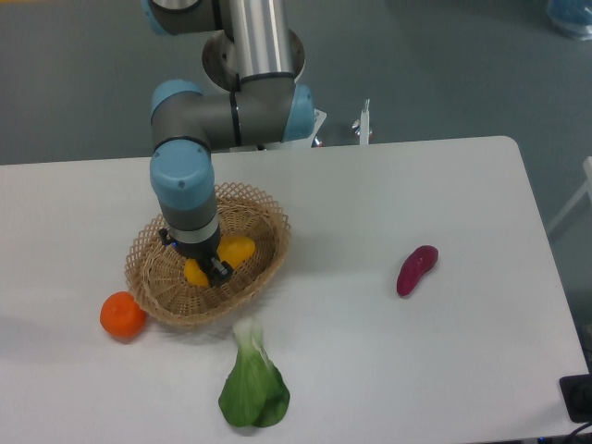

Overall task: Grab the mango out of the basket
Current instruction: 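Lift the mango out of the basket and carry it toward the sweet potato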

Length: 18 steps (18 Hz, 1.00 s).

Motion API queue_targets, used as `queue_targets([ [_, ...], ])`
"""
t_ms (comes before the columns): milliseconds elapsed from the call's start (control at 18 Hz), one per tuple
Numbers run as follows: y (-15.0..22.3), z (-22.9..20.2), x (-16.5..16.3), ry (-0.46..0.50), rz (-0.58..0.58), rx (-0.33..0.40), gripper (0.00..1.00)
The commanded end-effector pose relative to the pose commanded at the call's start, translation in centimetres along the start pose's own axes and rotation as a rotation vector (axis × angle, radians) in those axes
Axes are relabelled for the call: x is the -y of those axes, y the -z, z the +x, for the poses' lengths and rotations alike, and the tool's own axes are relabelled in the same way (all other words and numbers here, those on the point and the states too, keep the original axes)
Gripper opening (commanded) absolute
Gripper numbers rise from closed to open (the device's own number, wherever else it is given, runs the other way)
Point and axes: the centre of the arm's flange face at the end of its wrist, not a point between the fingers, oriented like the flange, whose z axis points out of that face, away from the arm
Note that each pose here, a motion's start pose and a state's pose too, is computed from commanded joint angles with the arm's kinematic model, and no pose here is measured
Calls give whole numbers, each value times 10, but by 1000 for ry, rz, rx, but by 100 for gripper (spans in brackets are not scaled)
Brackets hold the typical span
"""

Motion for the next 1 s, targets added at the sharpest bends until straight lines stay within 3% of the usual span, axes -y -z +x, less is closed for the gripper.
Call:
queue_targets([
  [611, 49, -100, -62, 164, 49, 101, 27],
  [1000, 57, -146, -118, 120, 28, 128, 30],
])
